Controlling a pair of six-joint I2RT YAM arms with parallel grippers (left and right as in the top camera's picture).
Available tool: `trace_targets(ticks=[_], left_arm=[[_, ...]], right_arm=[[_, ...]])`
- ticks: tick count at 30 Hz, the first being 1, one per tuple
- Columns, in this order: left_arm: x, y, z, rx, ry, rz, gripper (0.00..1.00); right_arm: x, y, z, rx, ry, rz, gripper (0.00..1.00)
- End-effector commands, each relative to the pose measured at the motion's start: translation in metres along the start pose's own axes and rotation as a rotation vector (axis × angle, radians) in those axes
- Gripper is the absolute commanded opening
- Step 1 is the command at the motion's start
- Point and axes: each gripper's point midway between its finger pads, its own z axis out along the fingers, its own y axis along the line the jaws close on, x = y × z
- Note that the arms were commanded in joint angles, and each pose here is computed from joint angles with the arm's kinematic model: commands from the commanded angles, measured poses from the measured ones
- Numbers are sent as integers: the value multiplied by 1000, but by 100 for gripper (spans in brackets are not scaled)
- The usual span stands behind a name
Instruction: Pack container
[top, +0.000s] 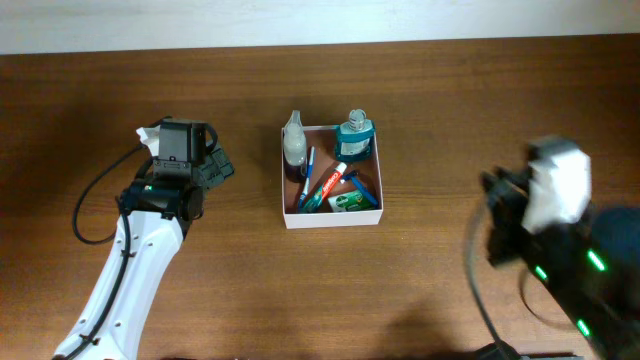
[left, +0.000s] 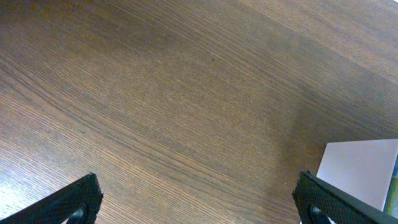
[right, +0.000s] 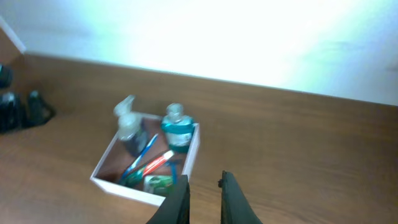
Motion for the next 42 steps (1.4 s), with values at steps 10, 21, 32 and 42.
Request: trace_targets(ticks=[10,21,32,42], left_arm=[[-8,2,-5,-5,-27,0,99],[-8,2,-5,-5,-27,0,99],[-8,2,-5,-6,-27,0,99],[-8,2,-5,-5,-27,0,99]], right_arm=[[6,-41,-128,79,-345,156,24],[5,-31,-183,-42,-545,118,45],[-4,-19,-227,-140,-688,62,62],[34,-35,-246,-84,-697,79,99]])
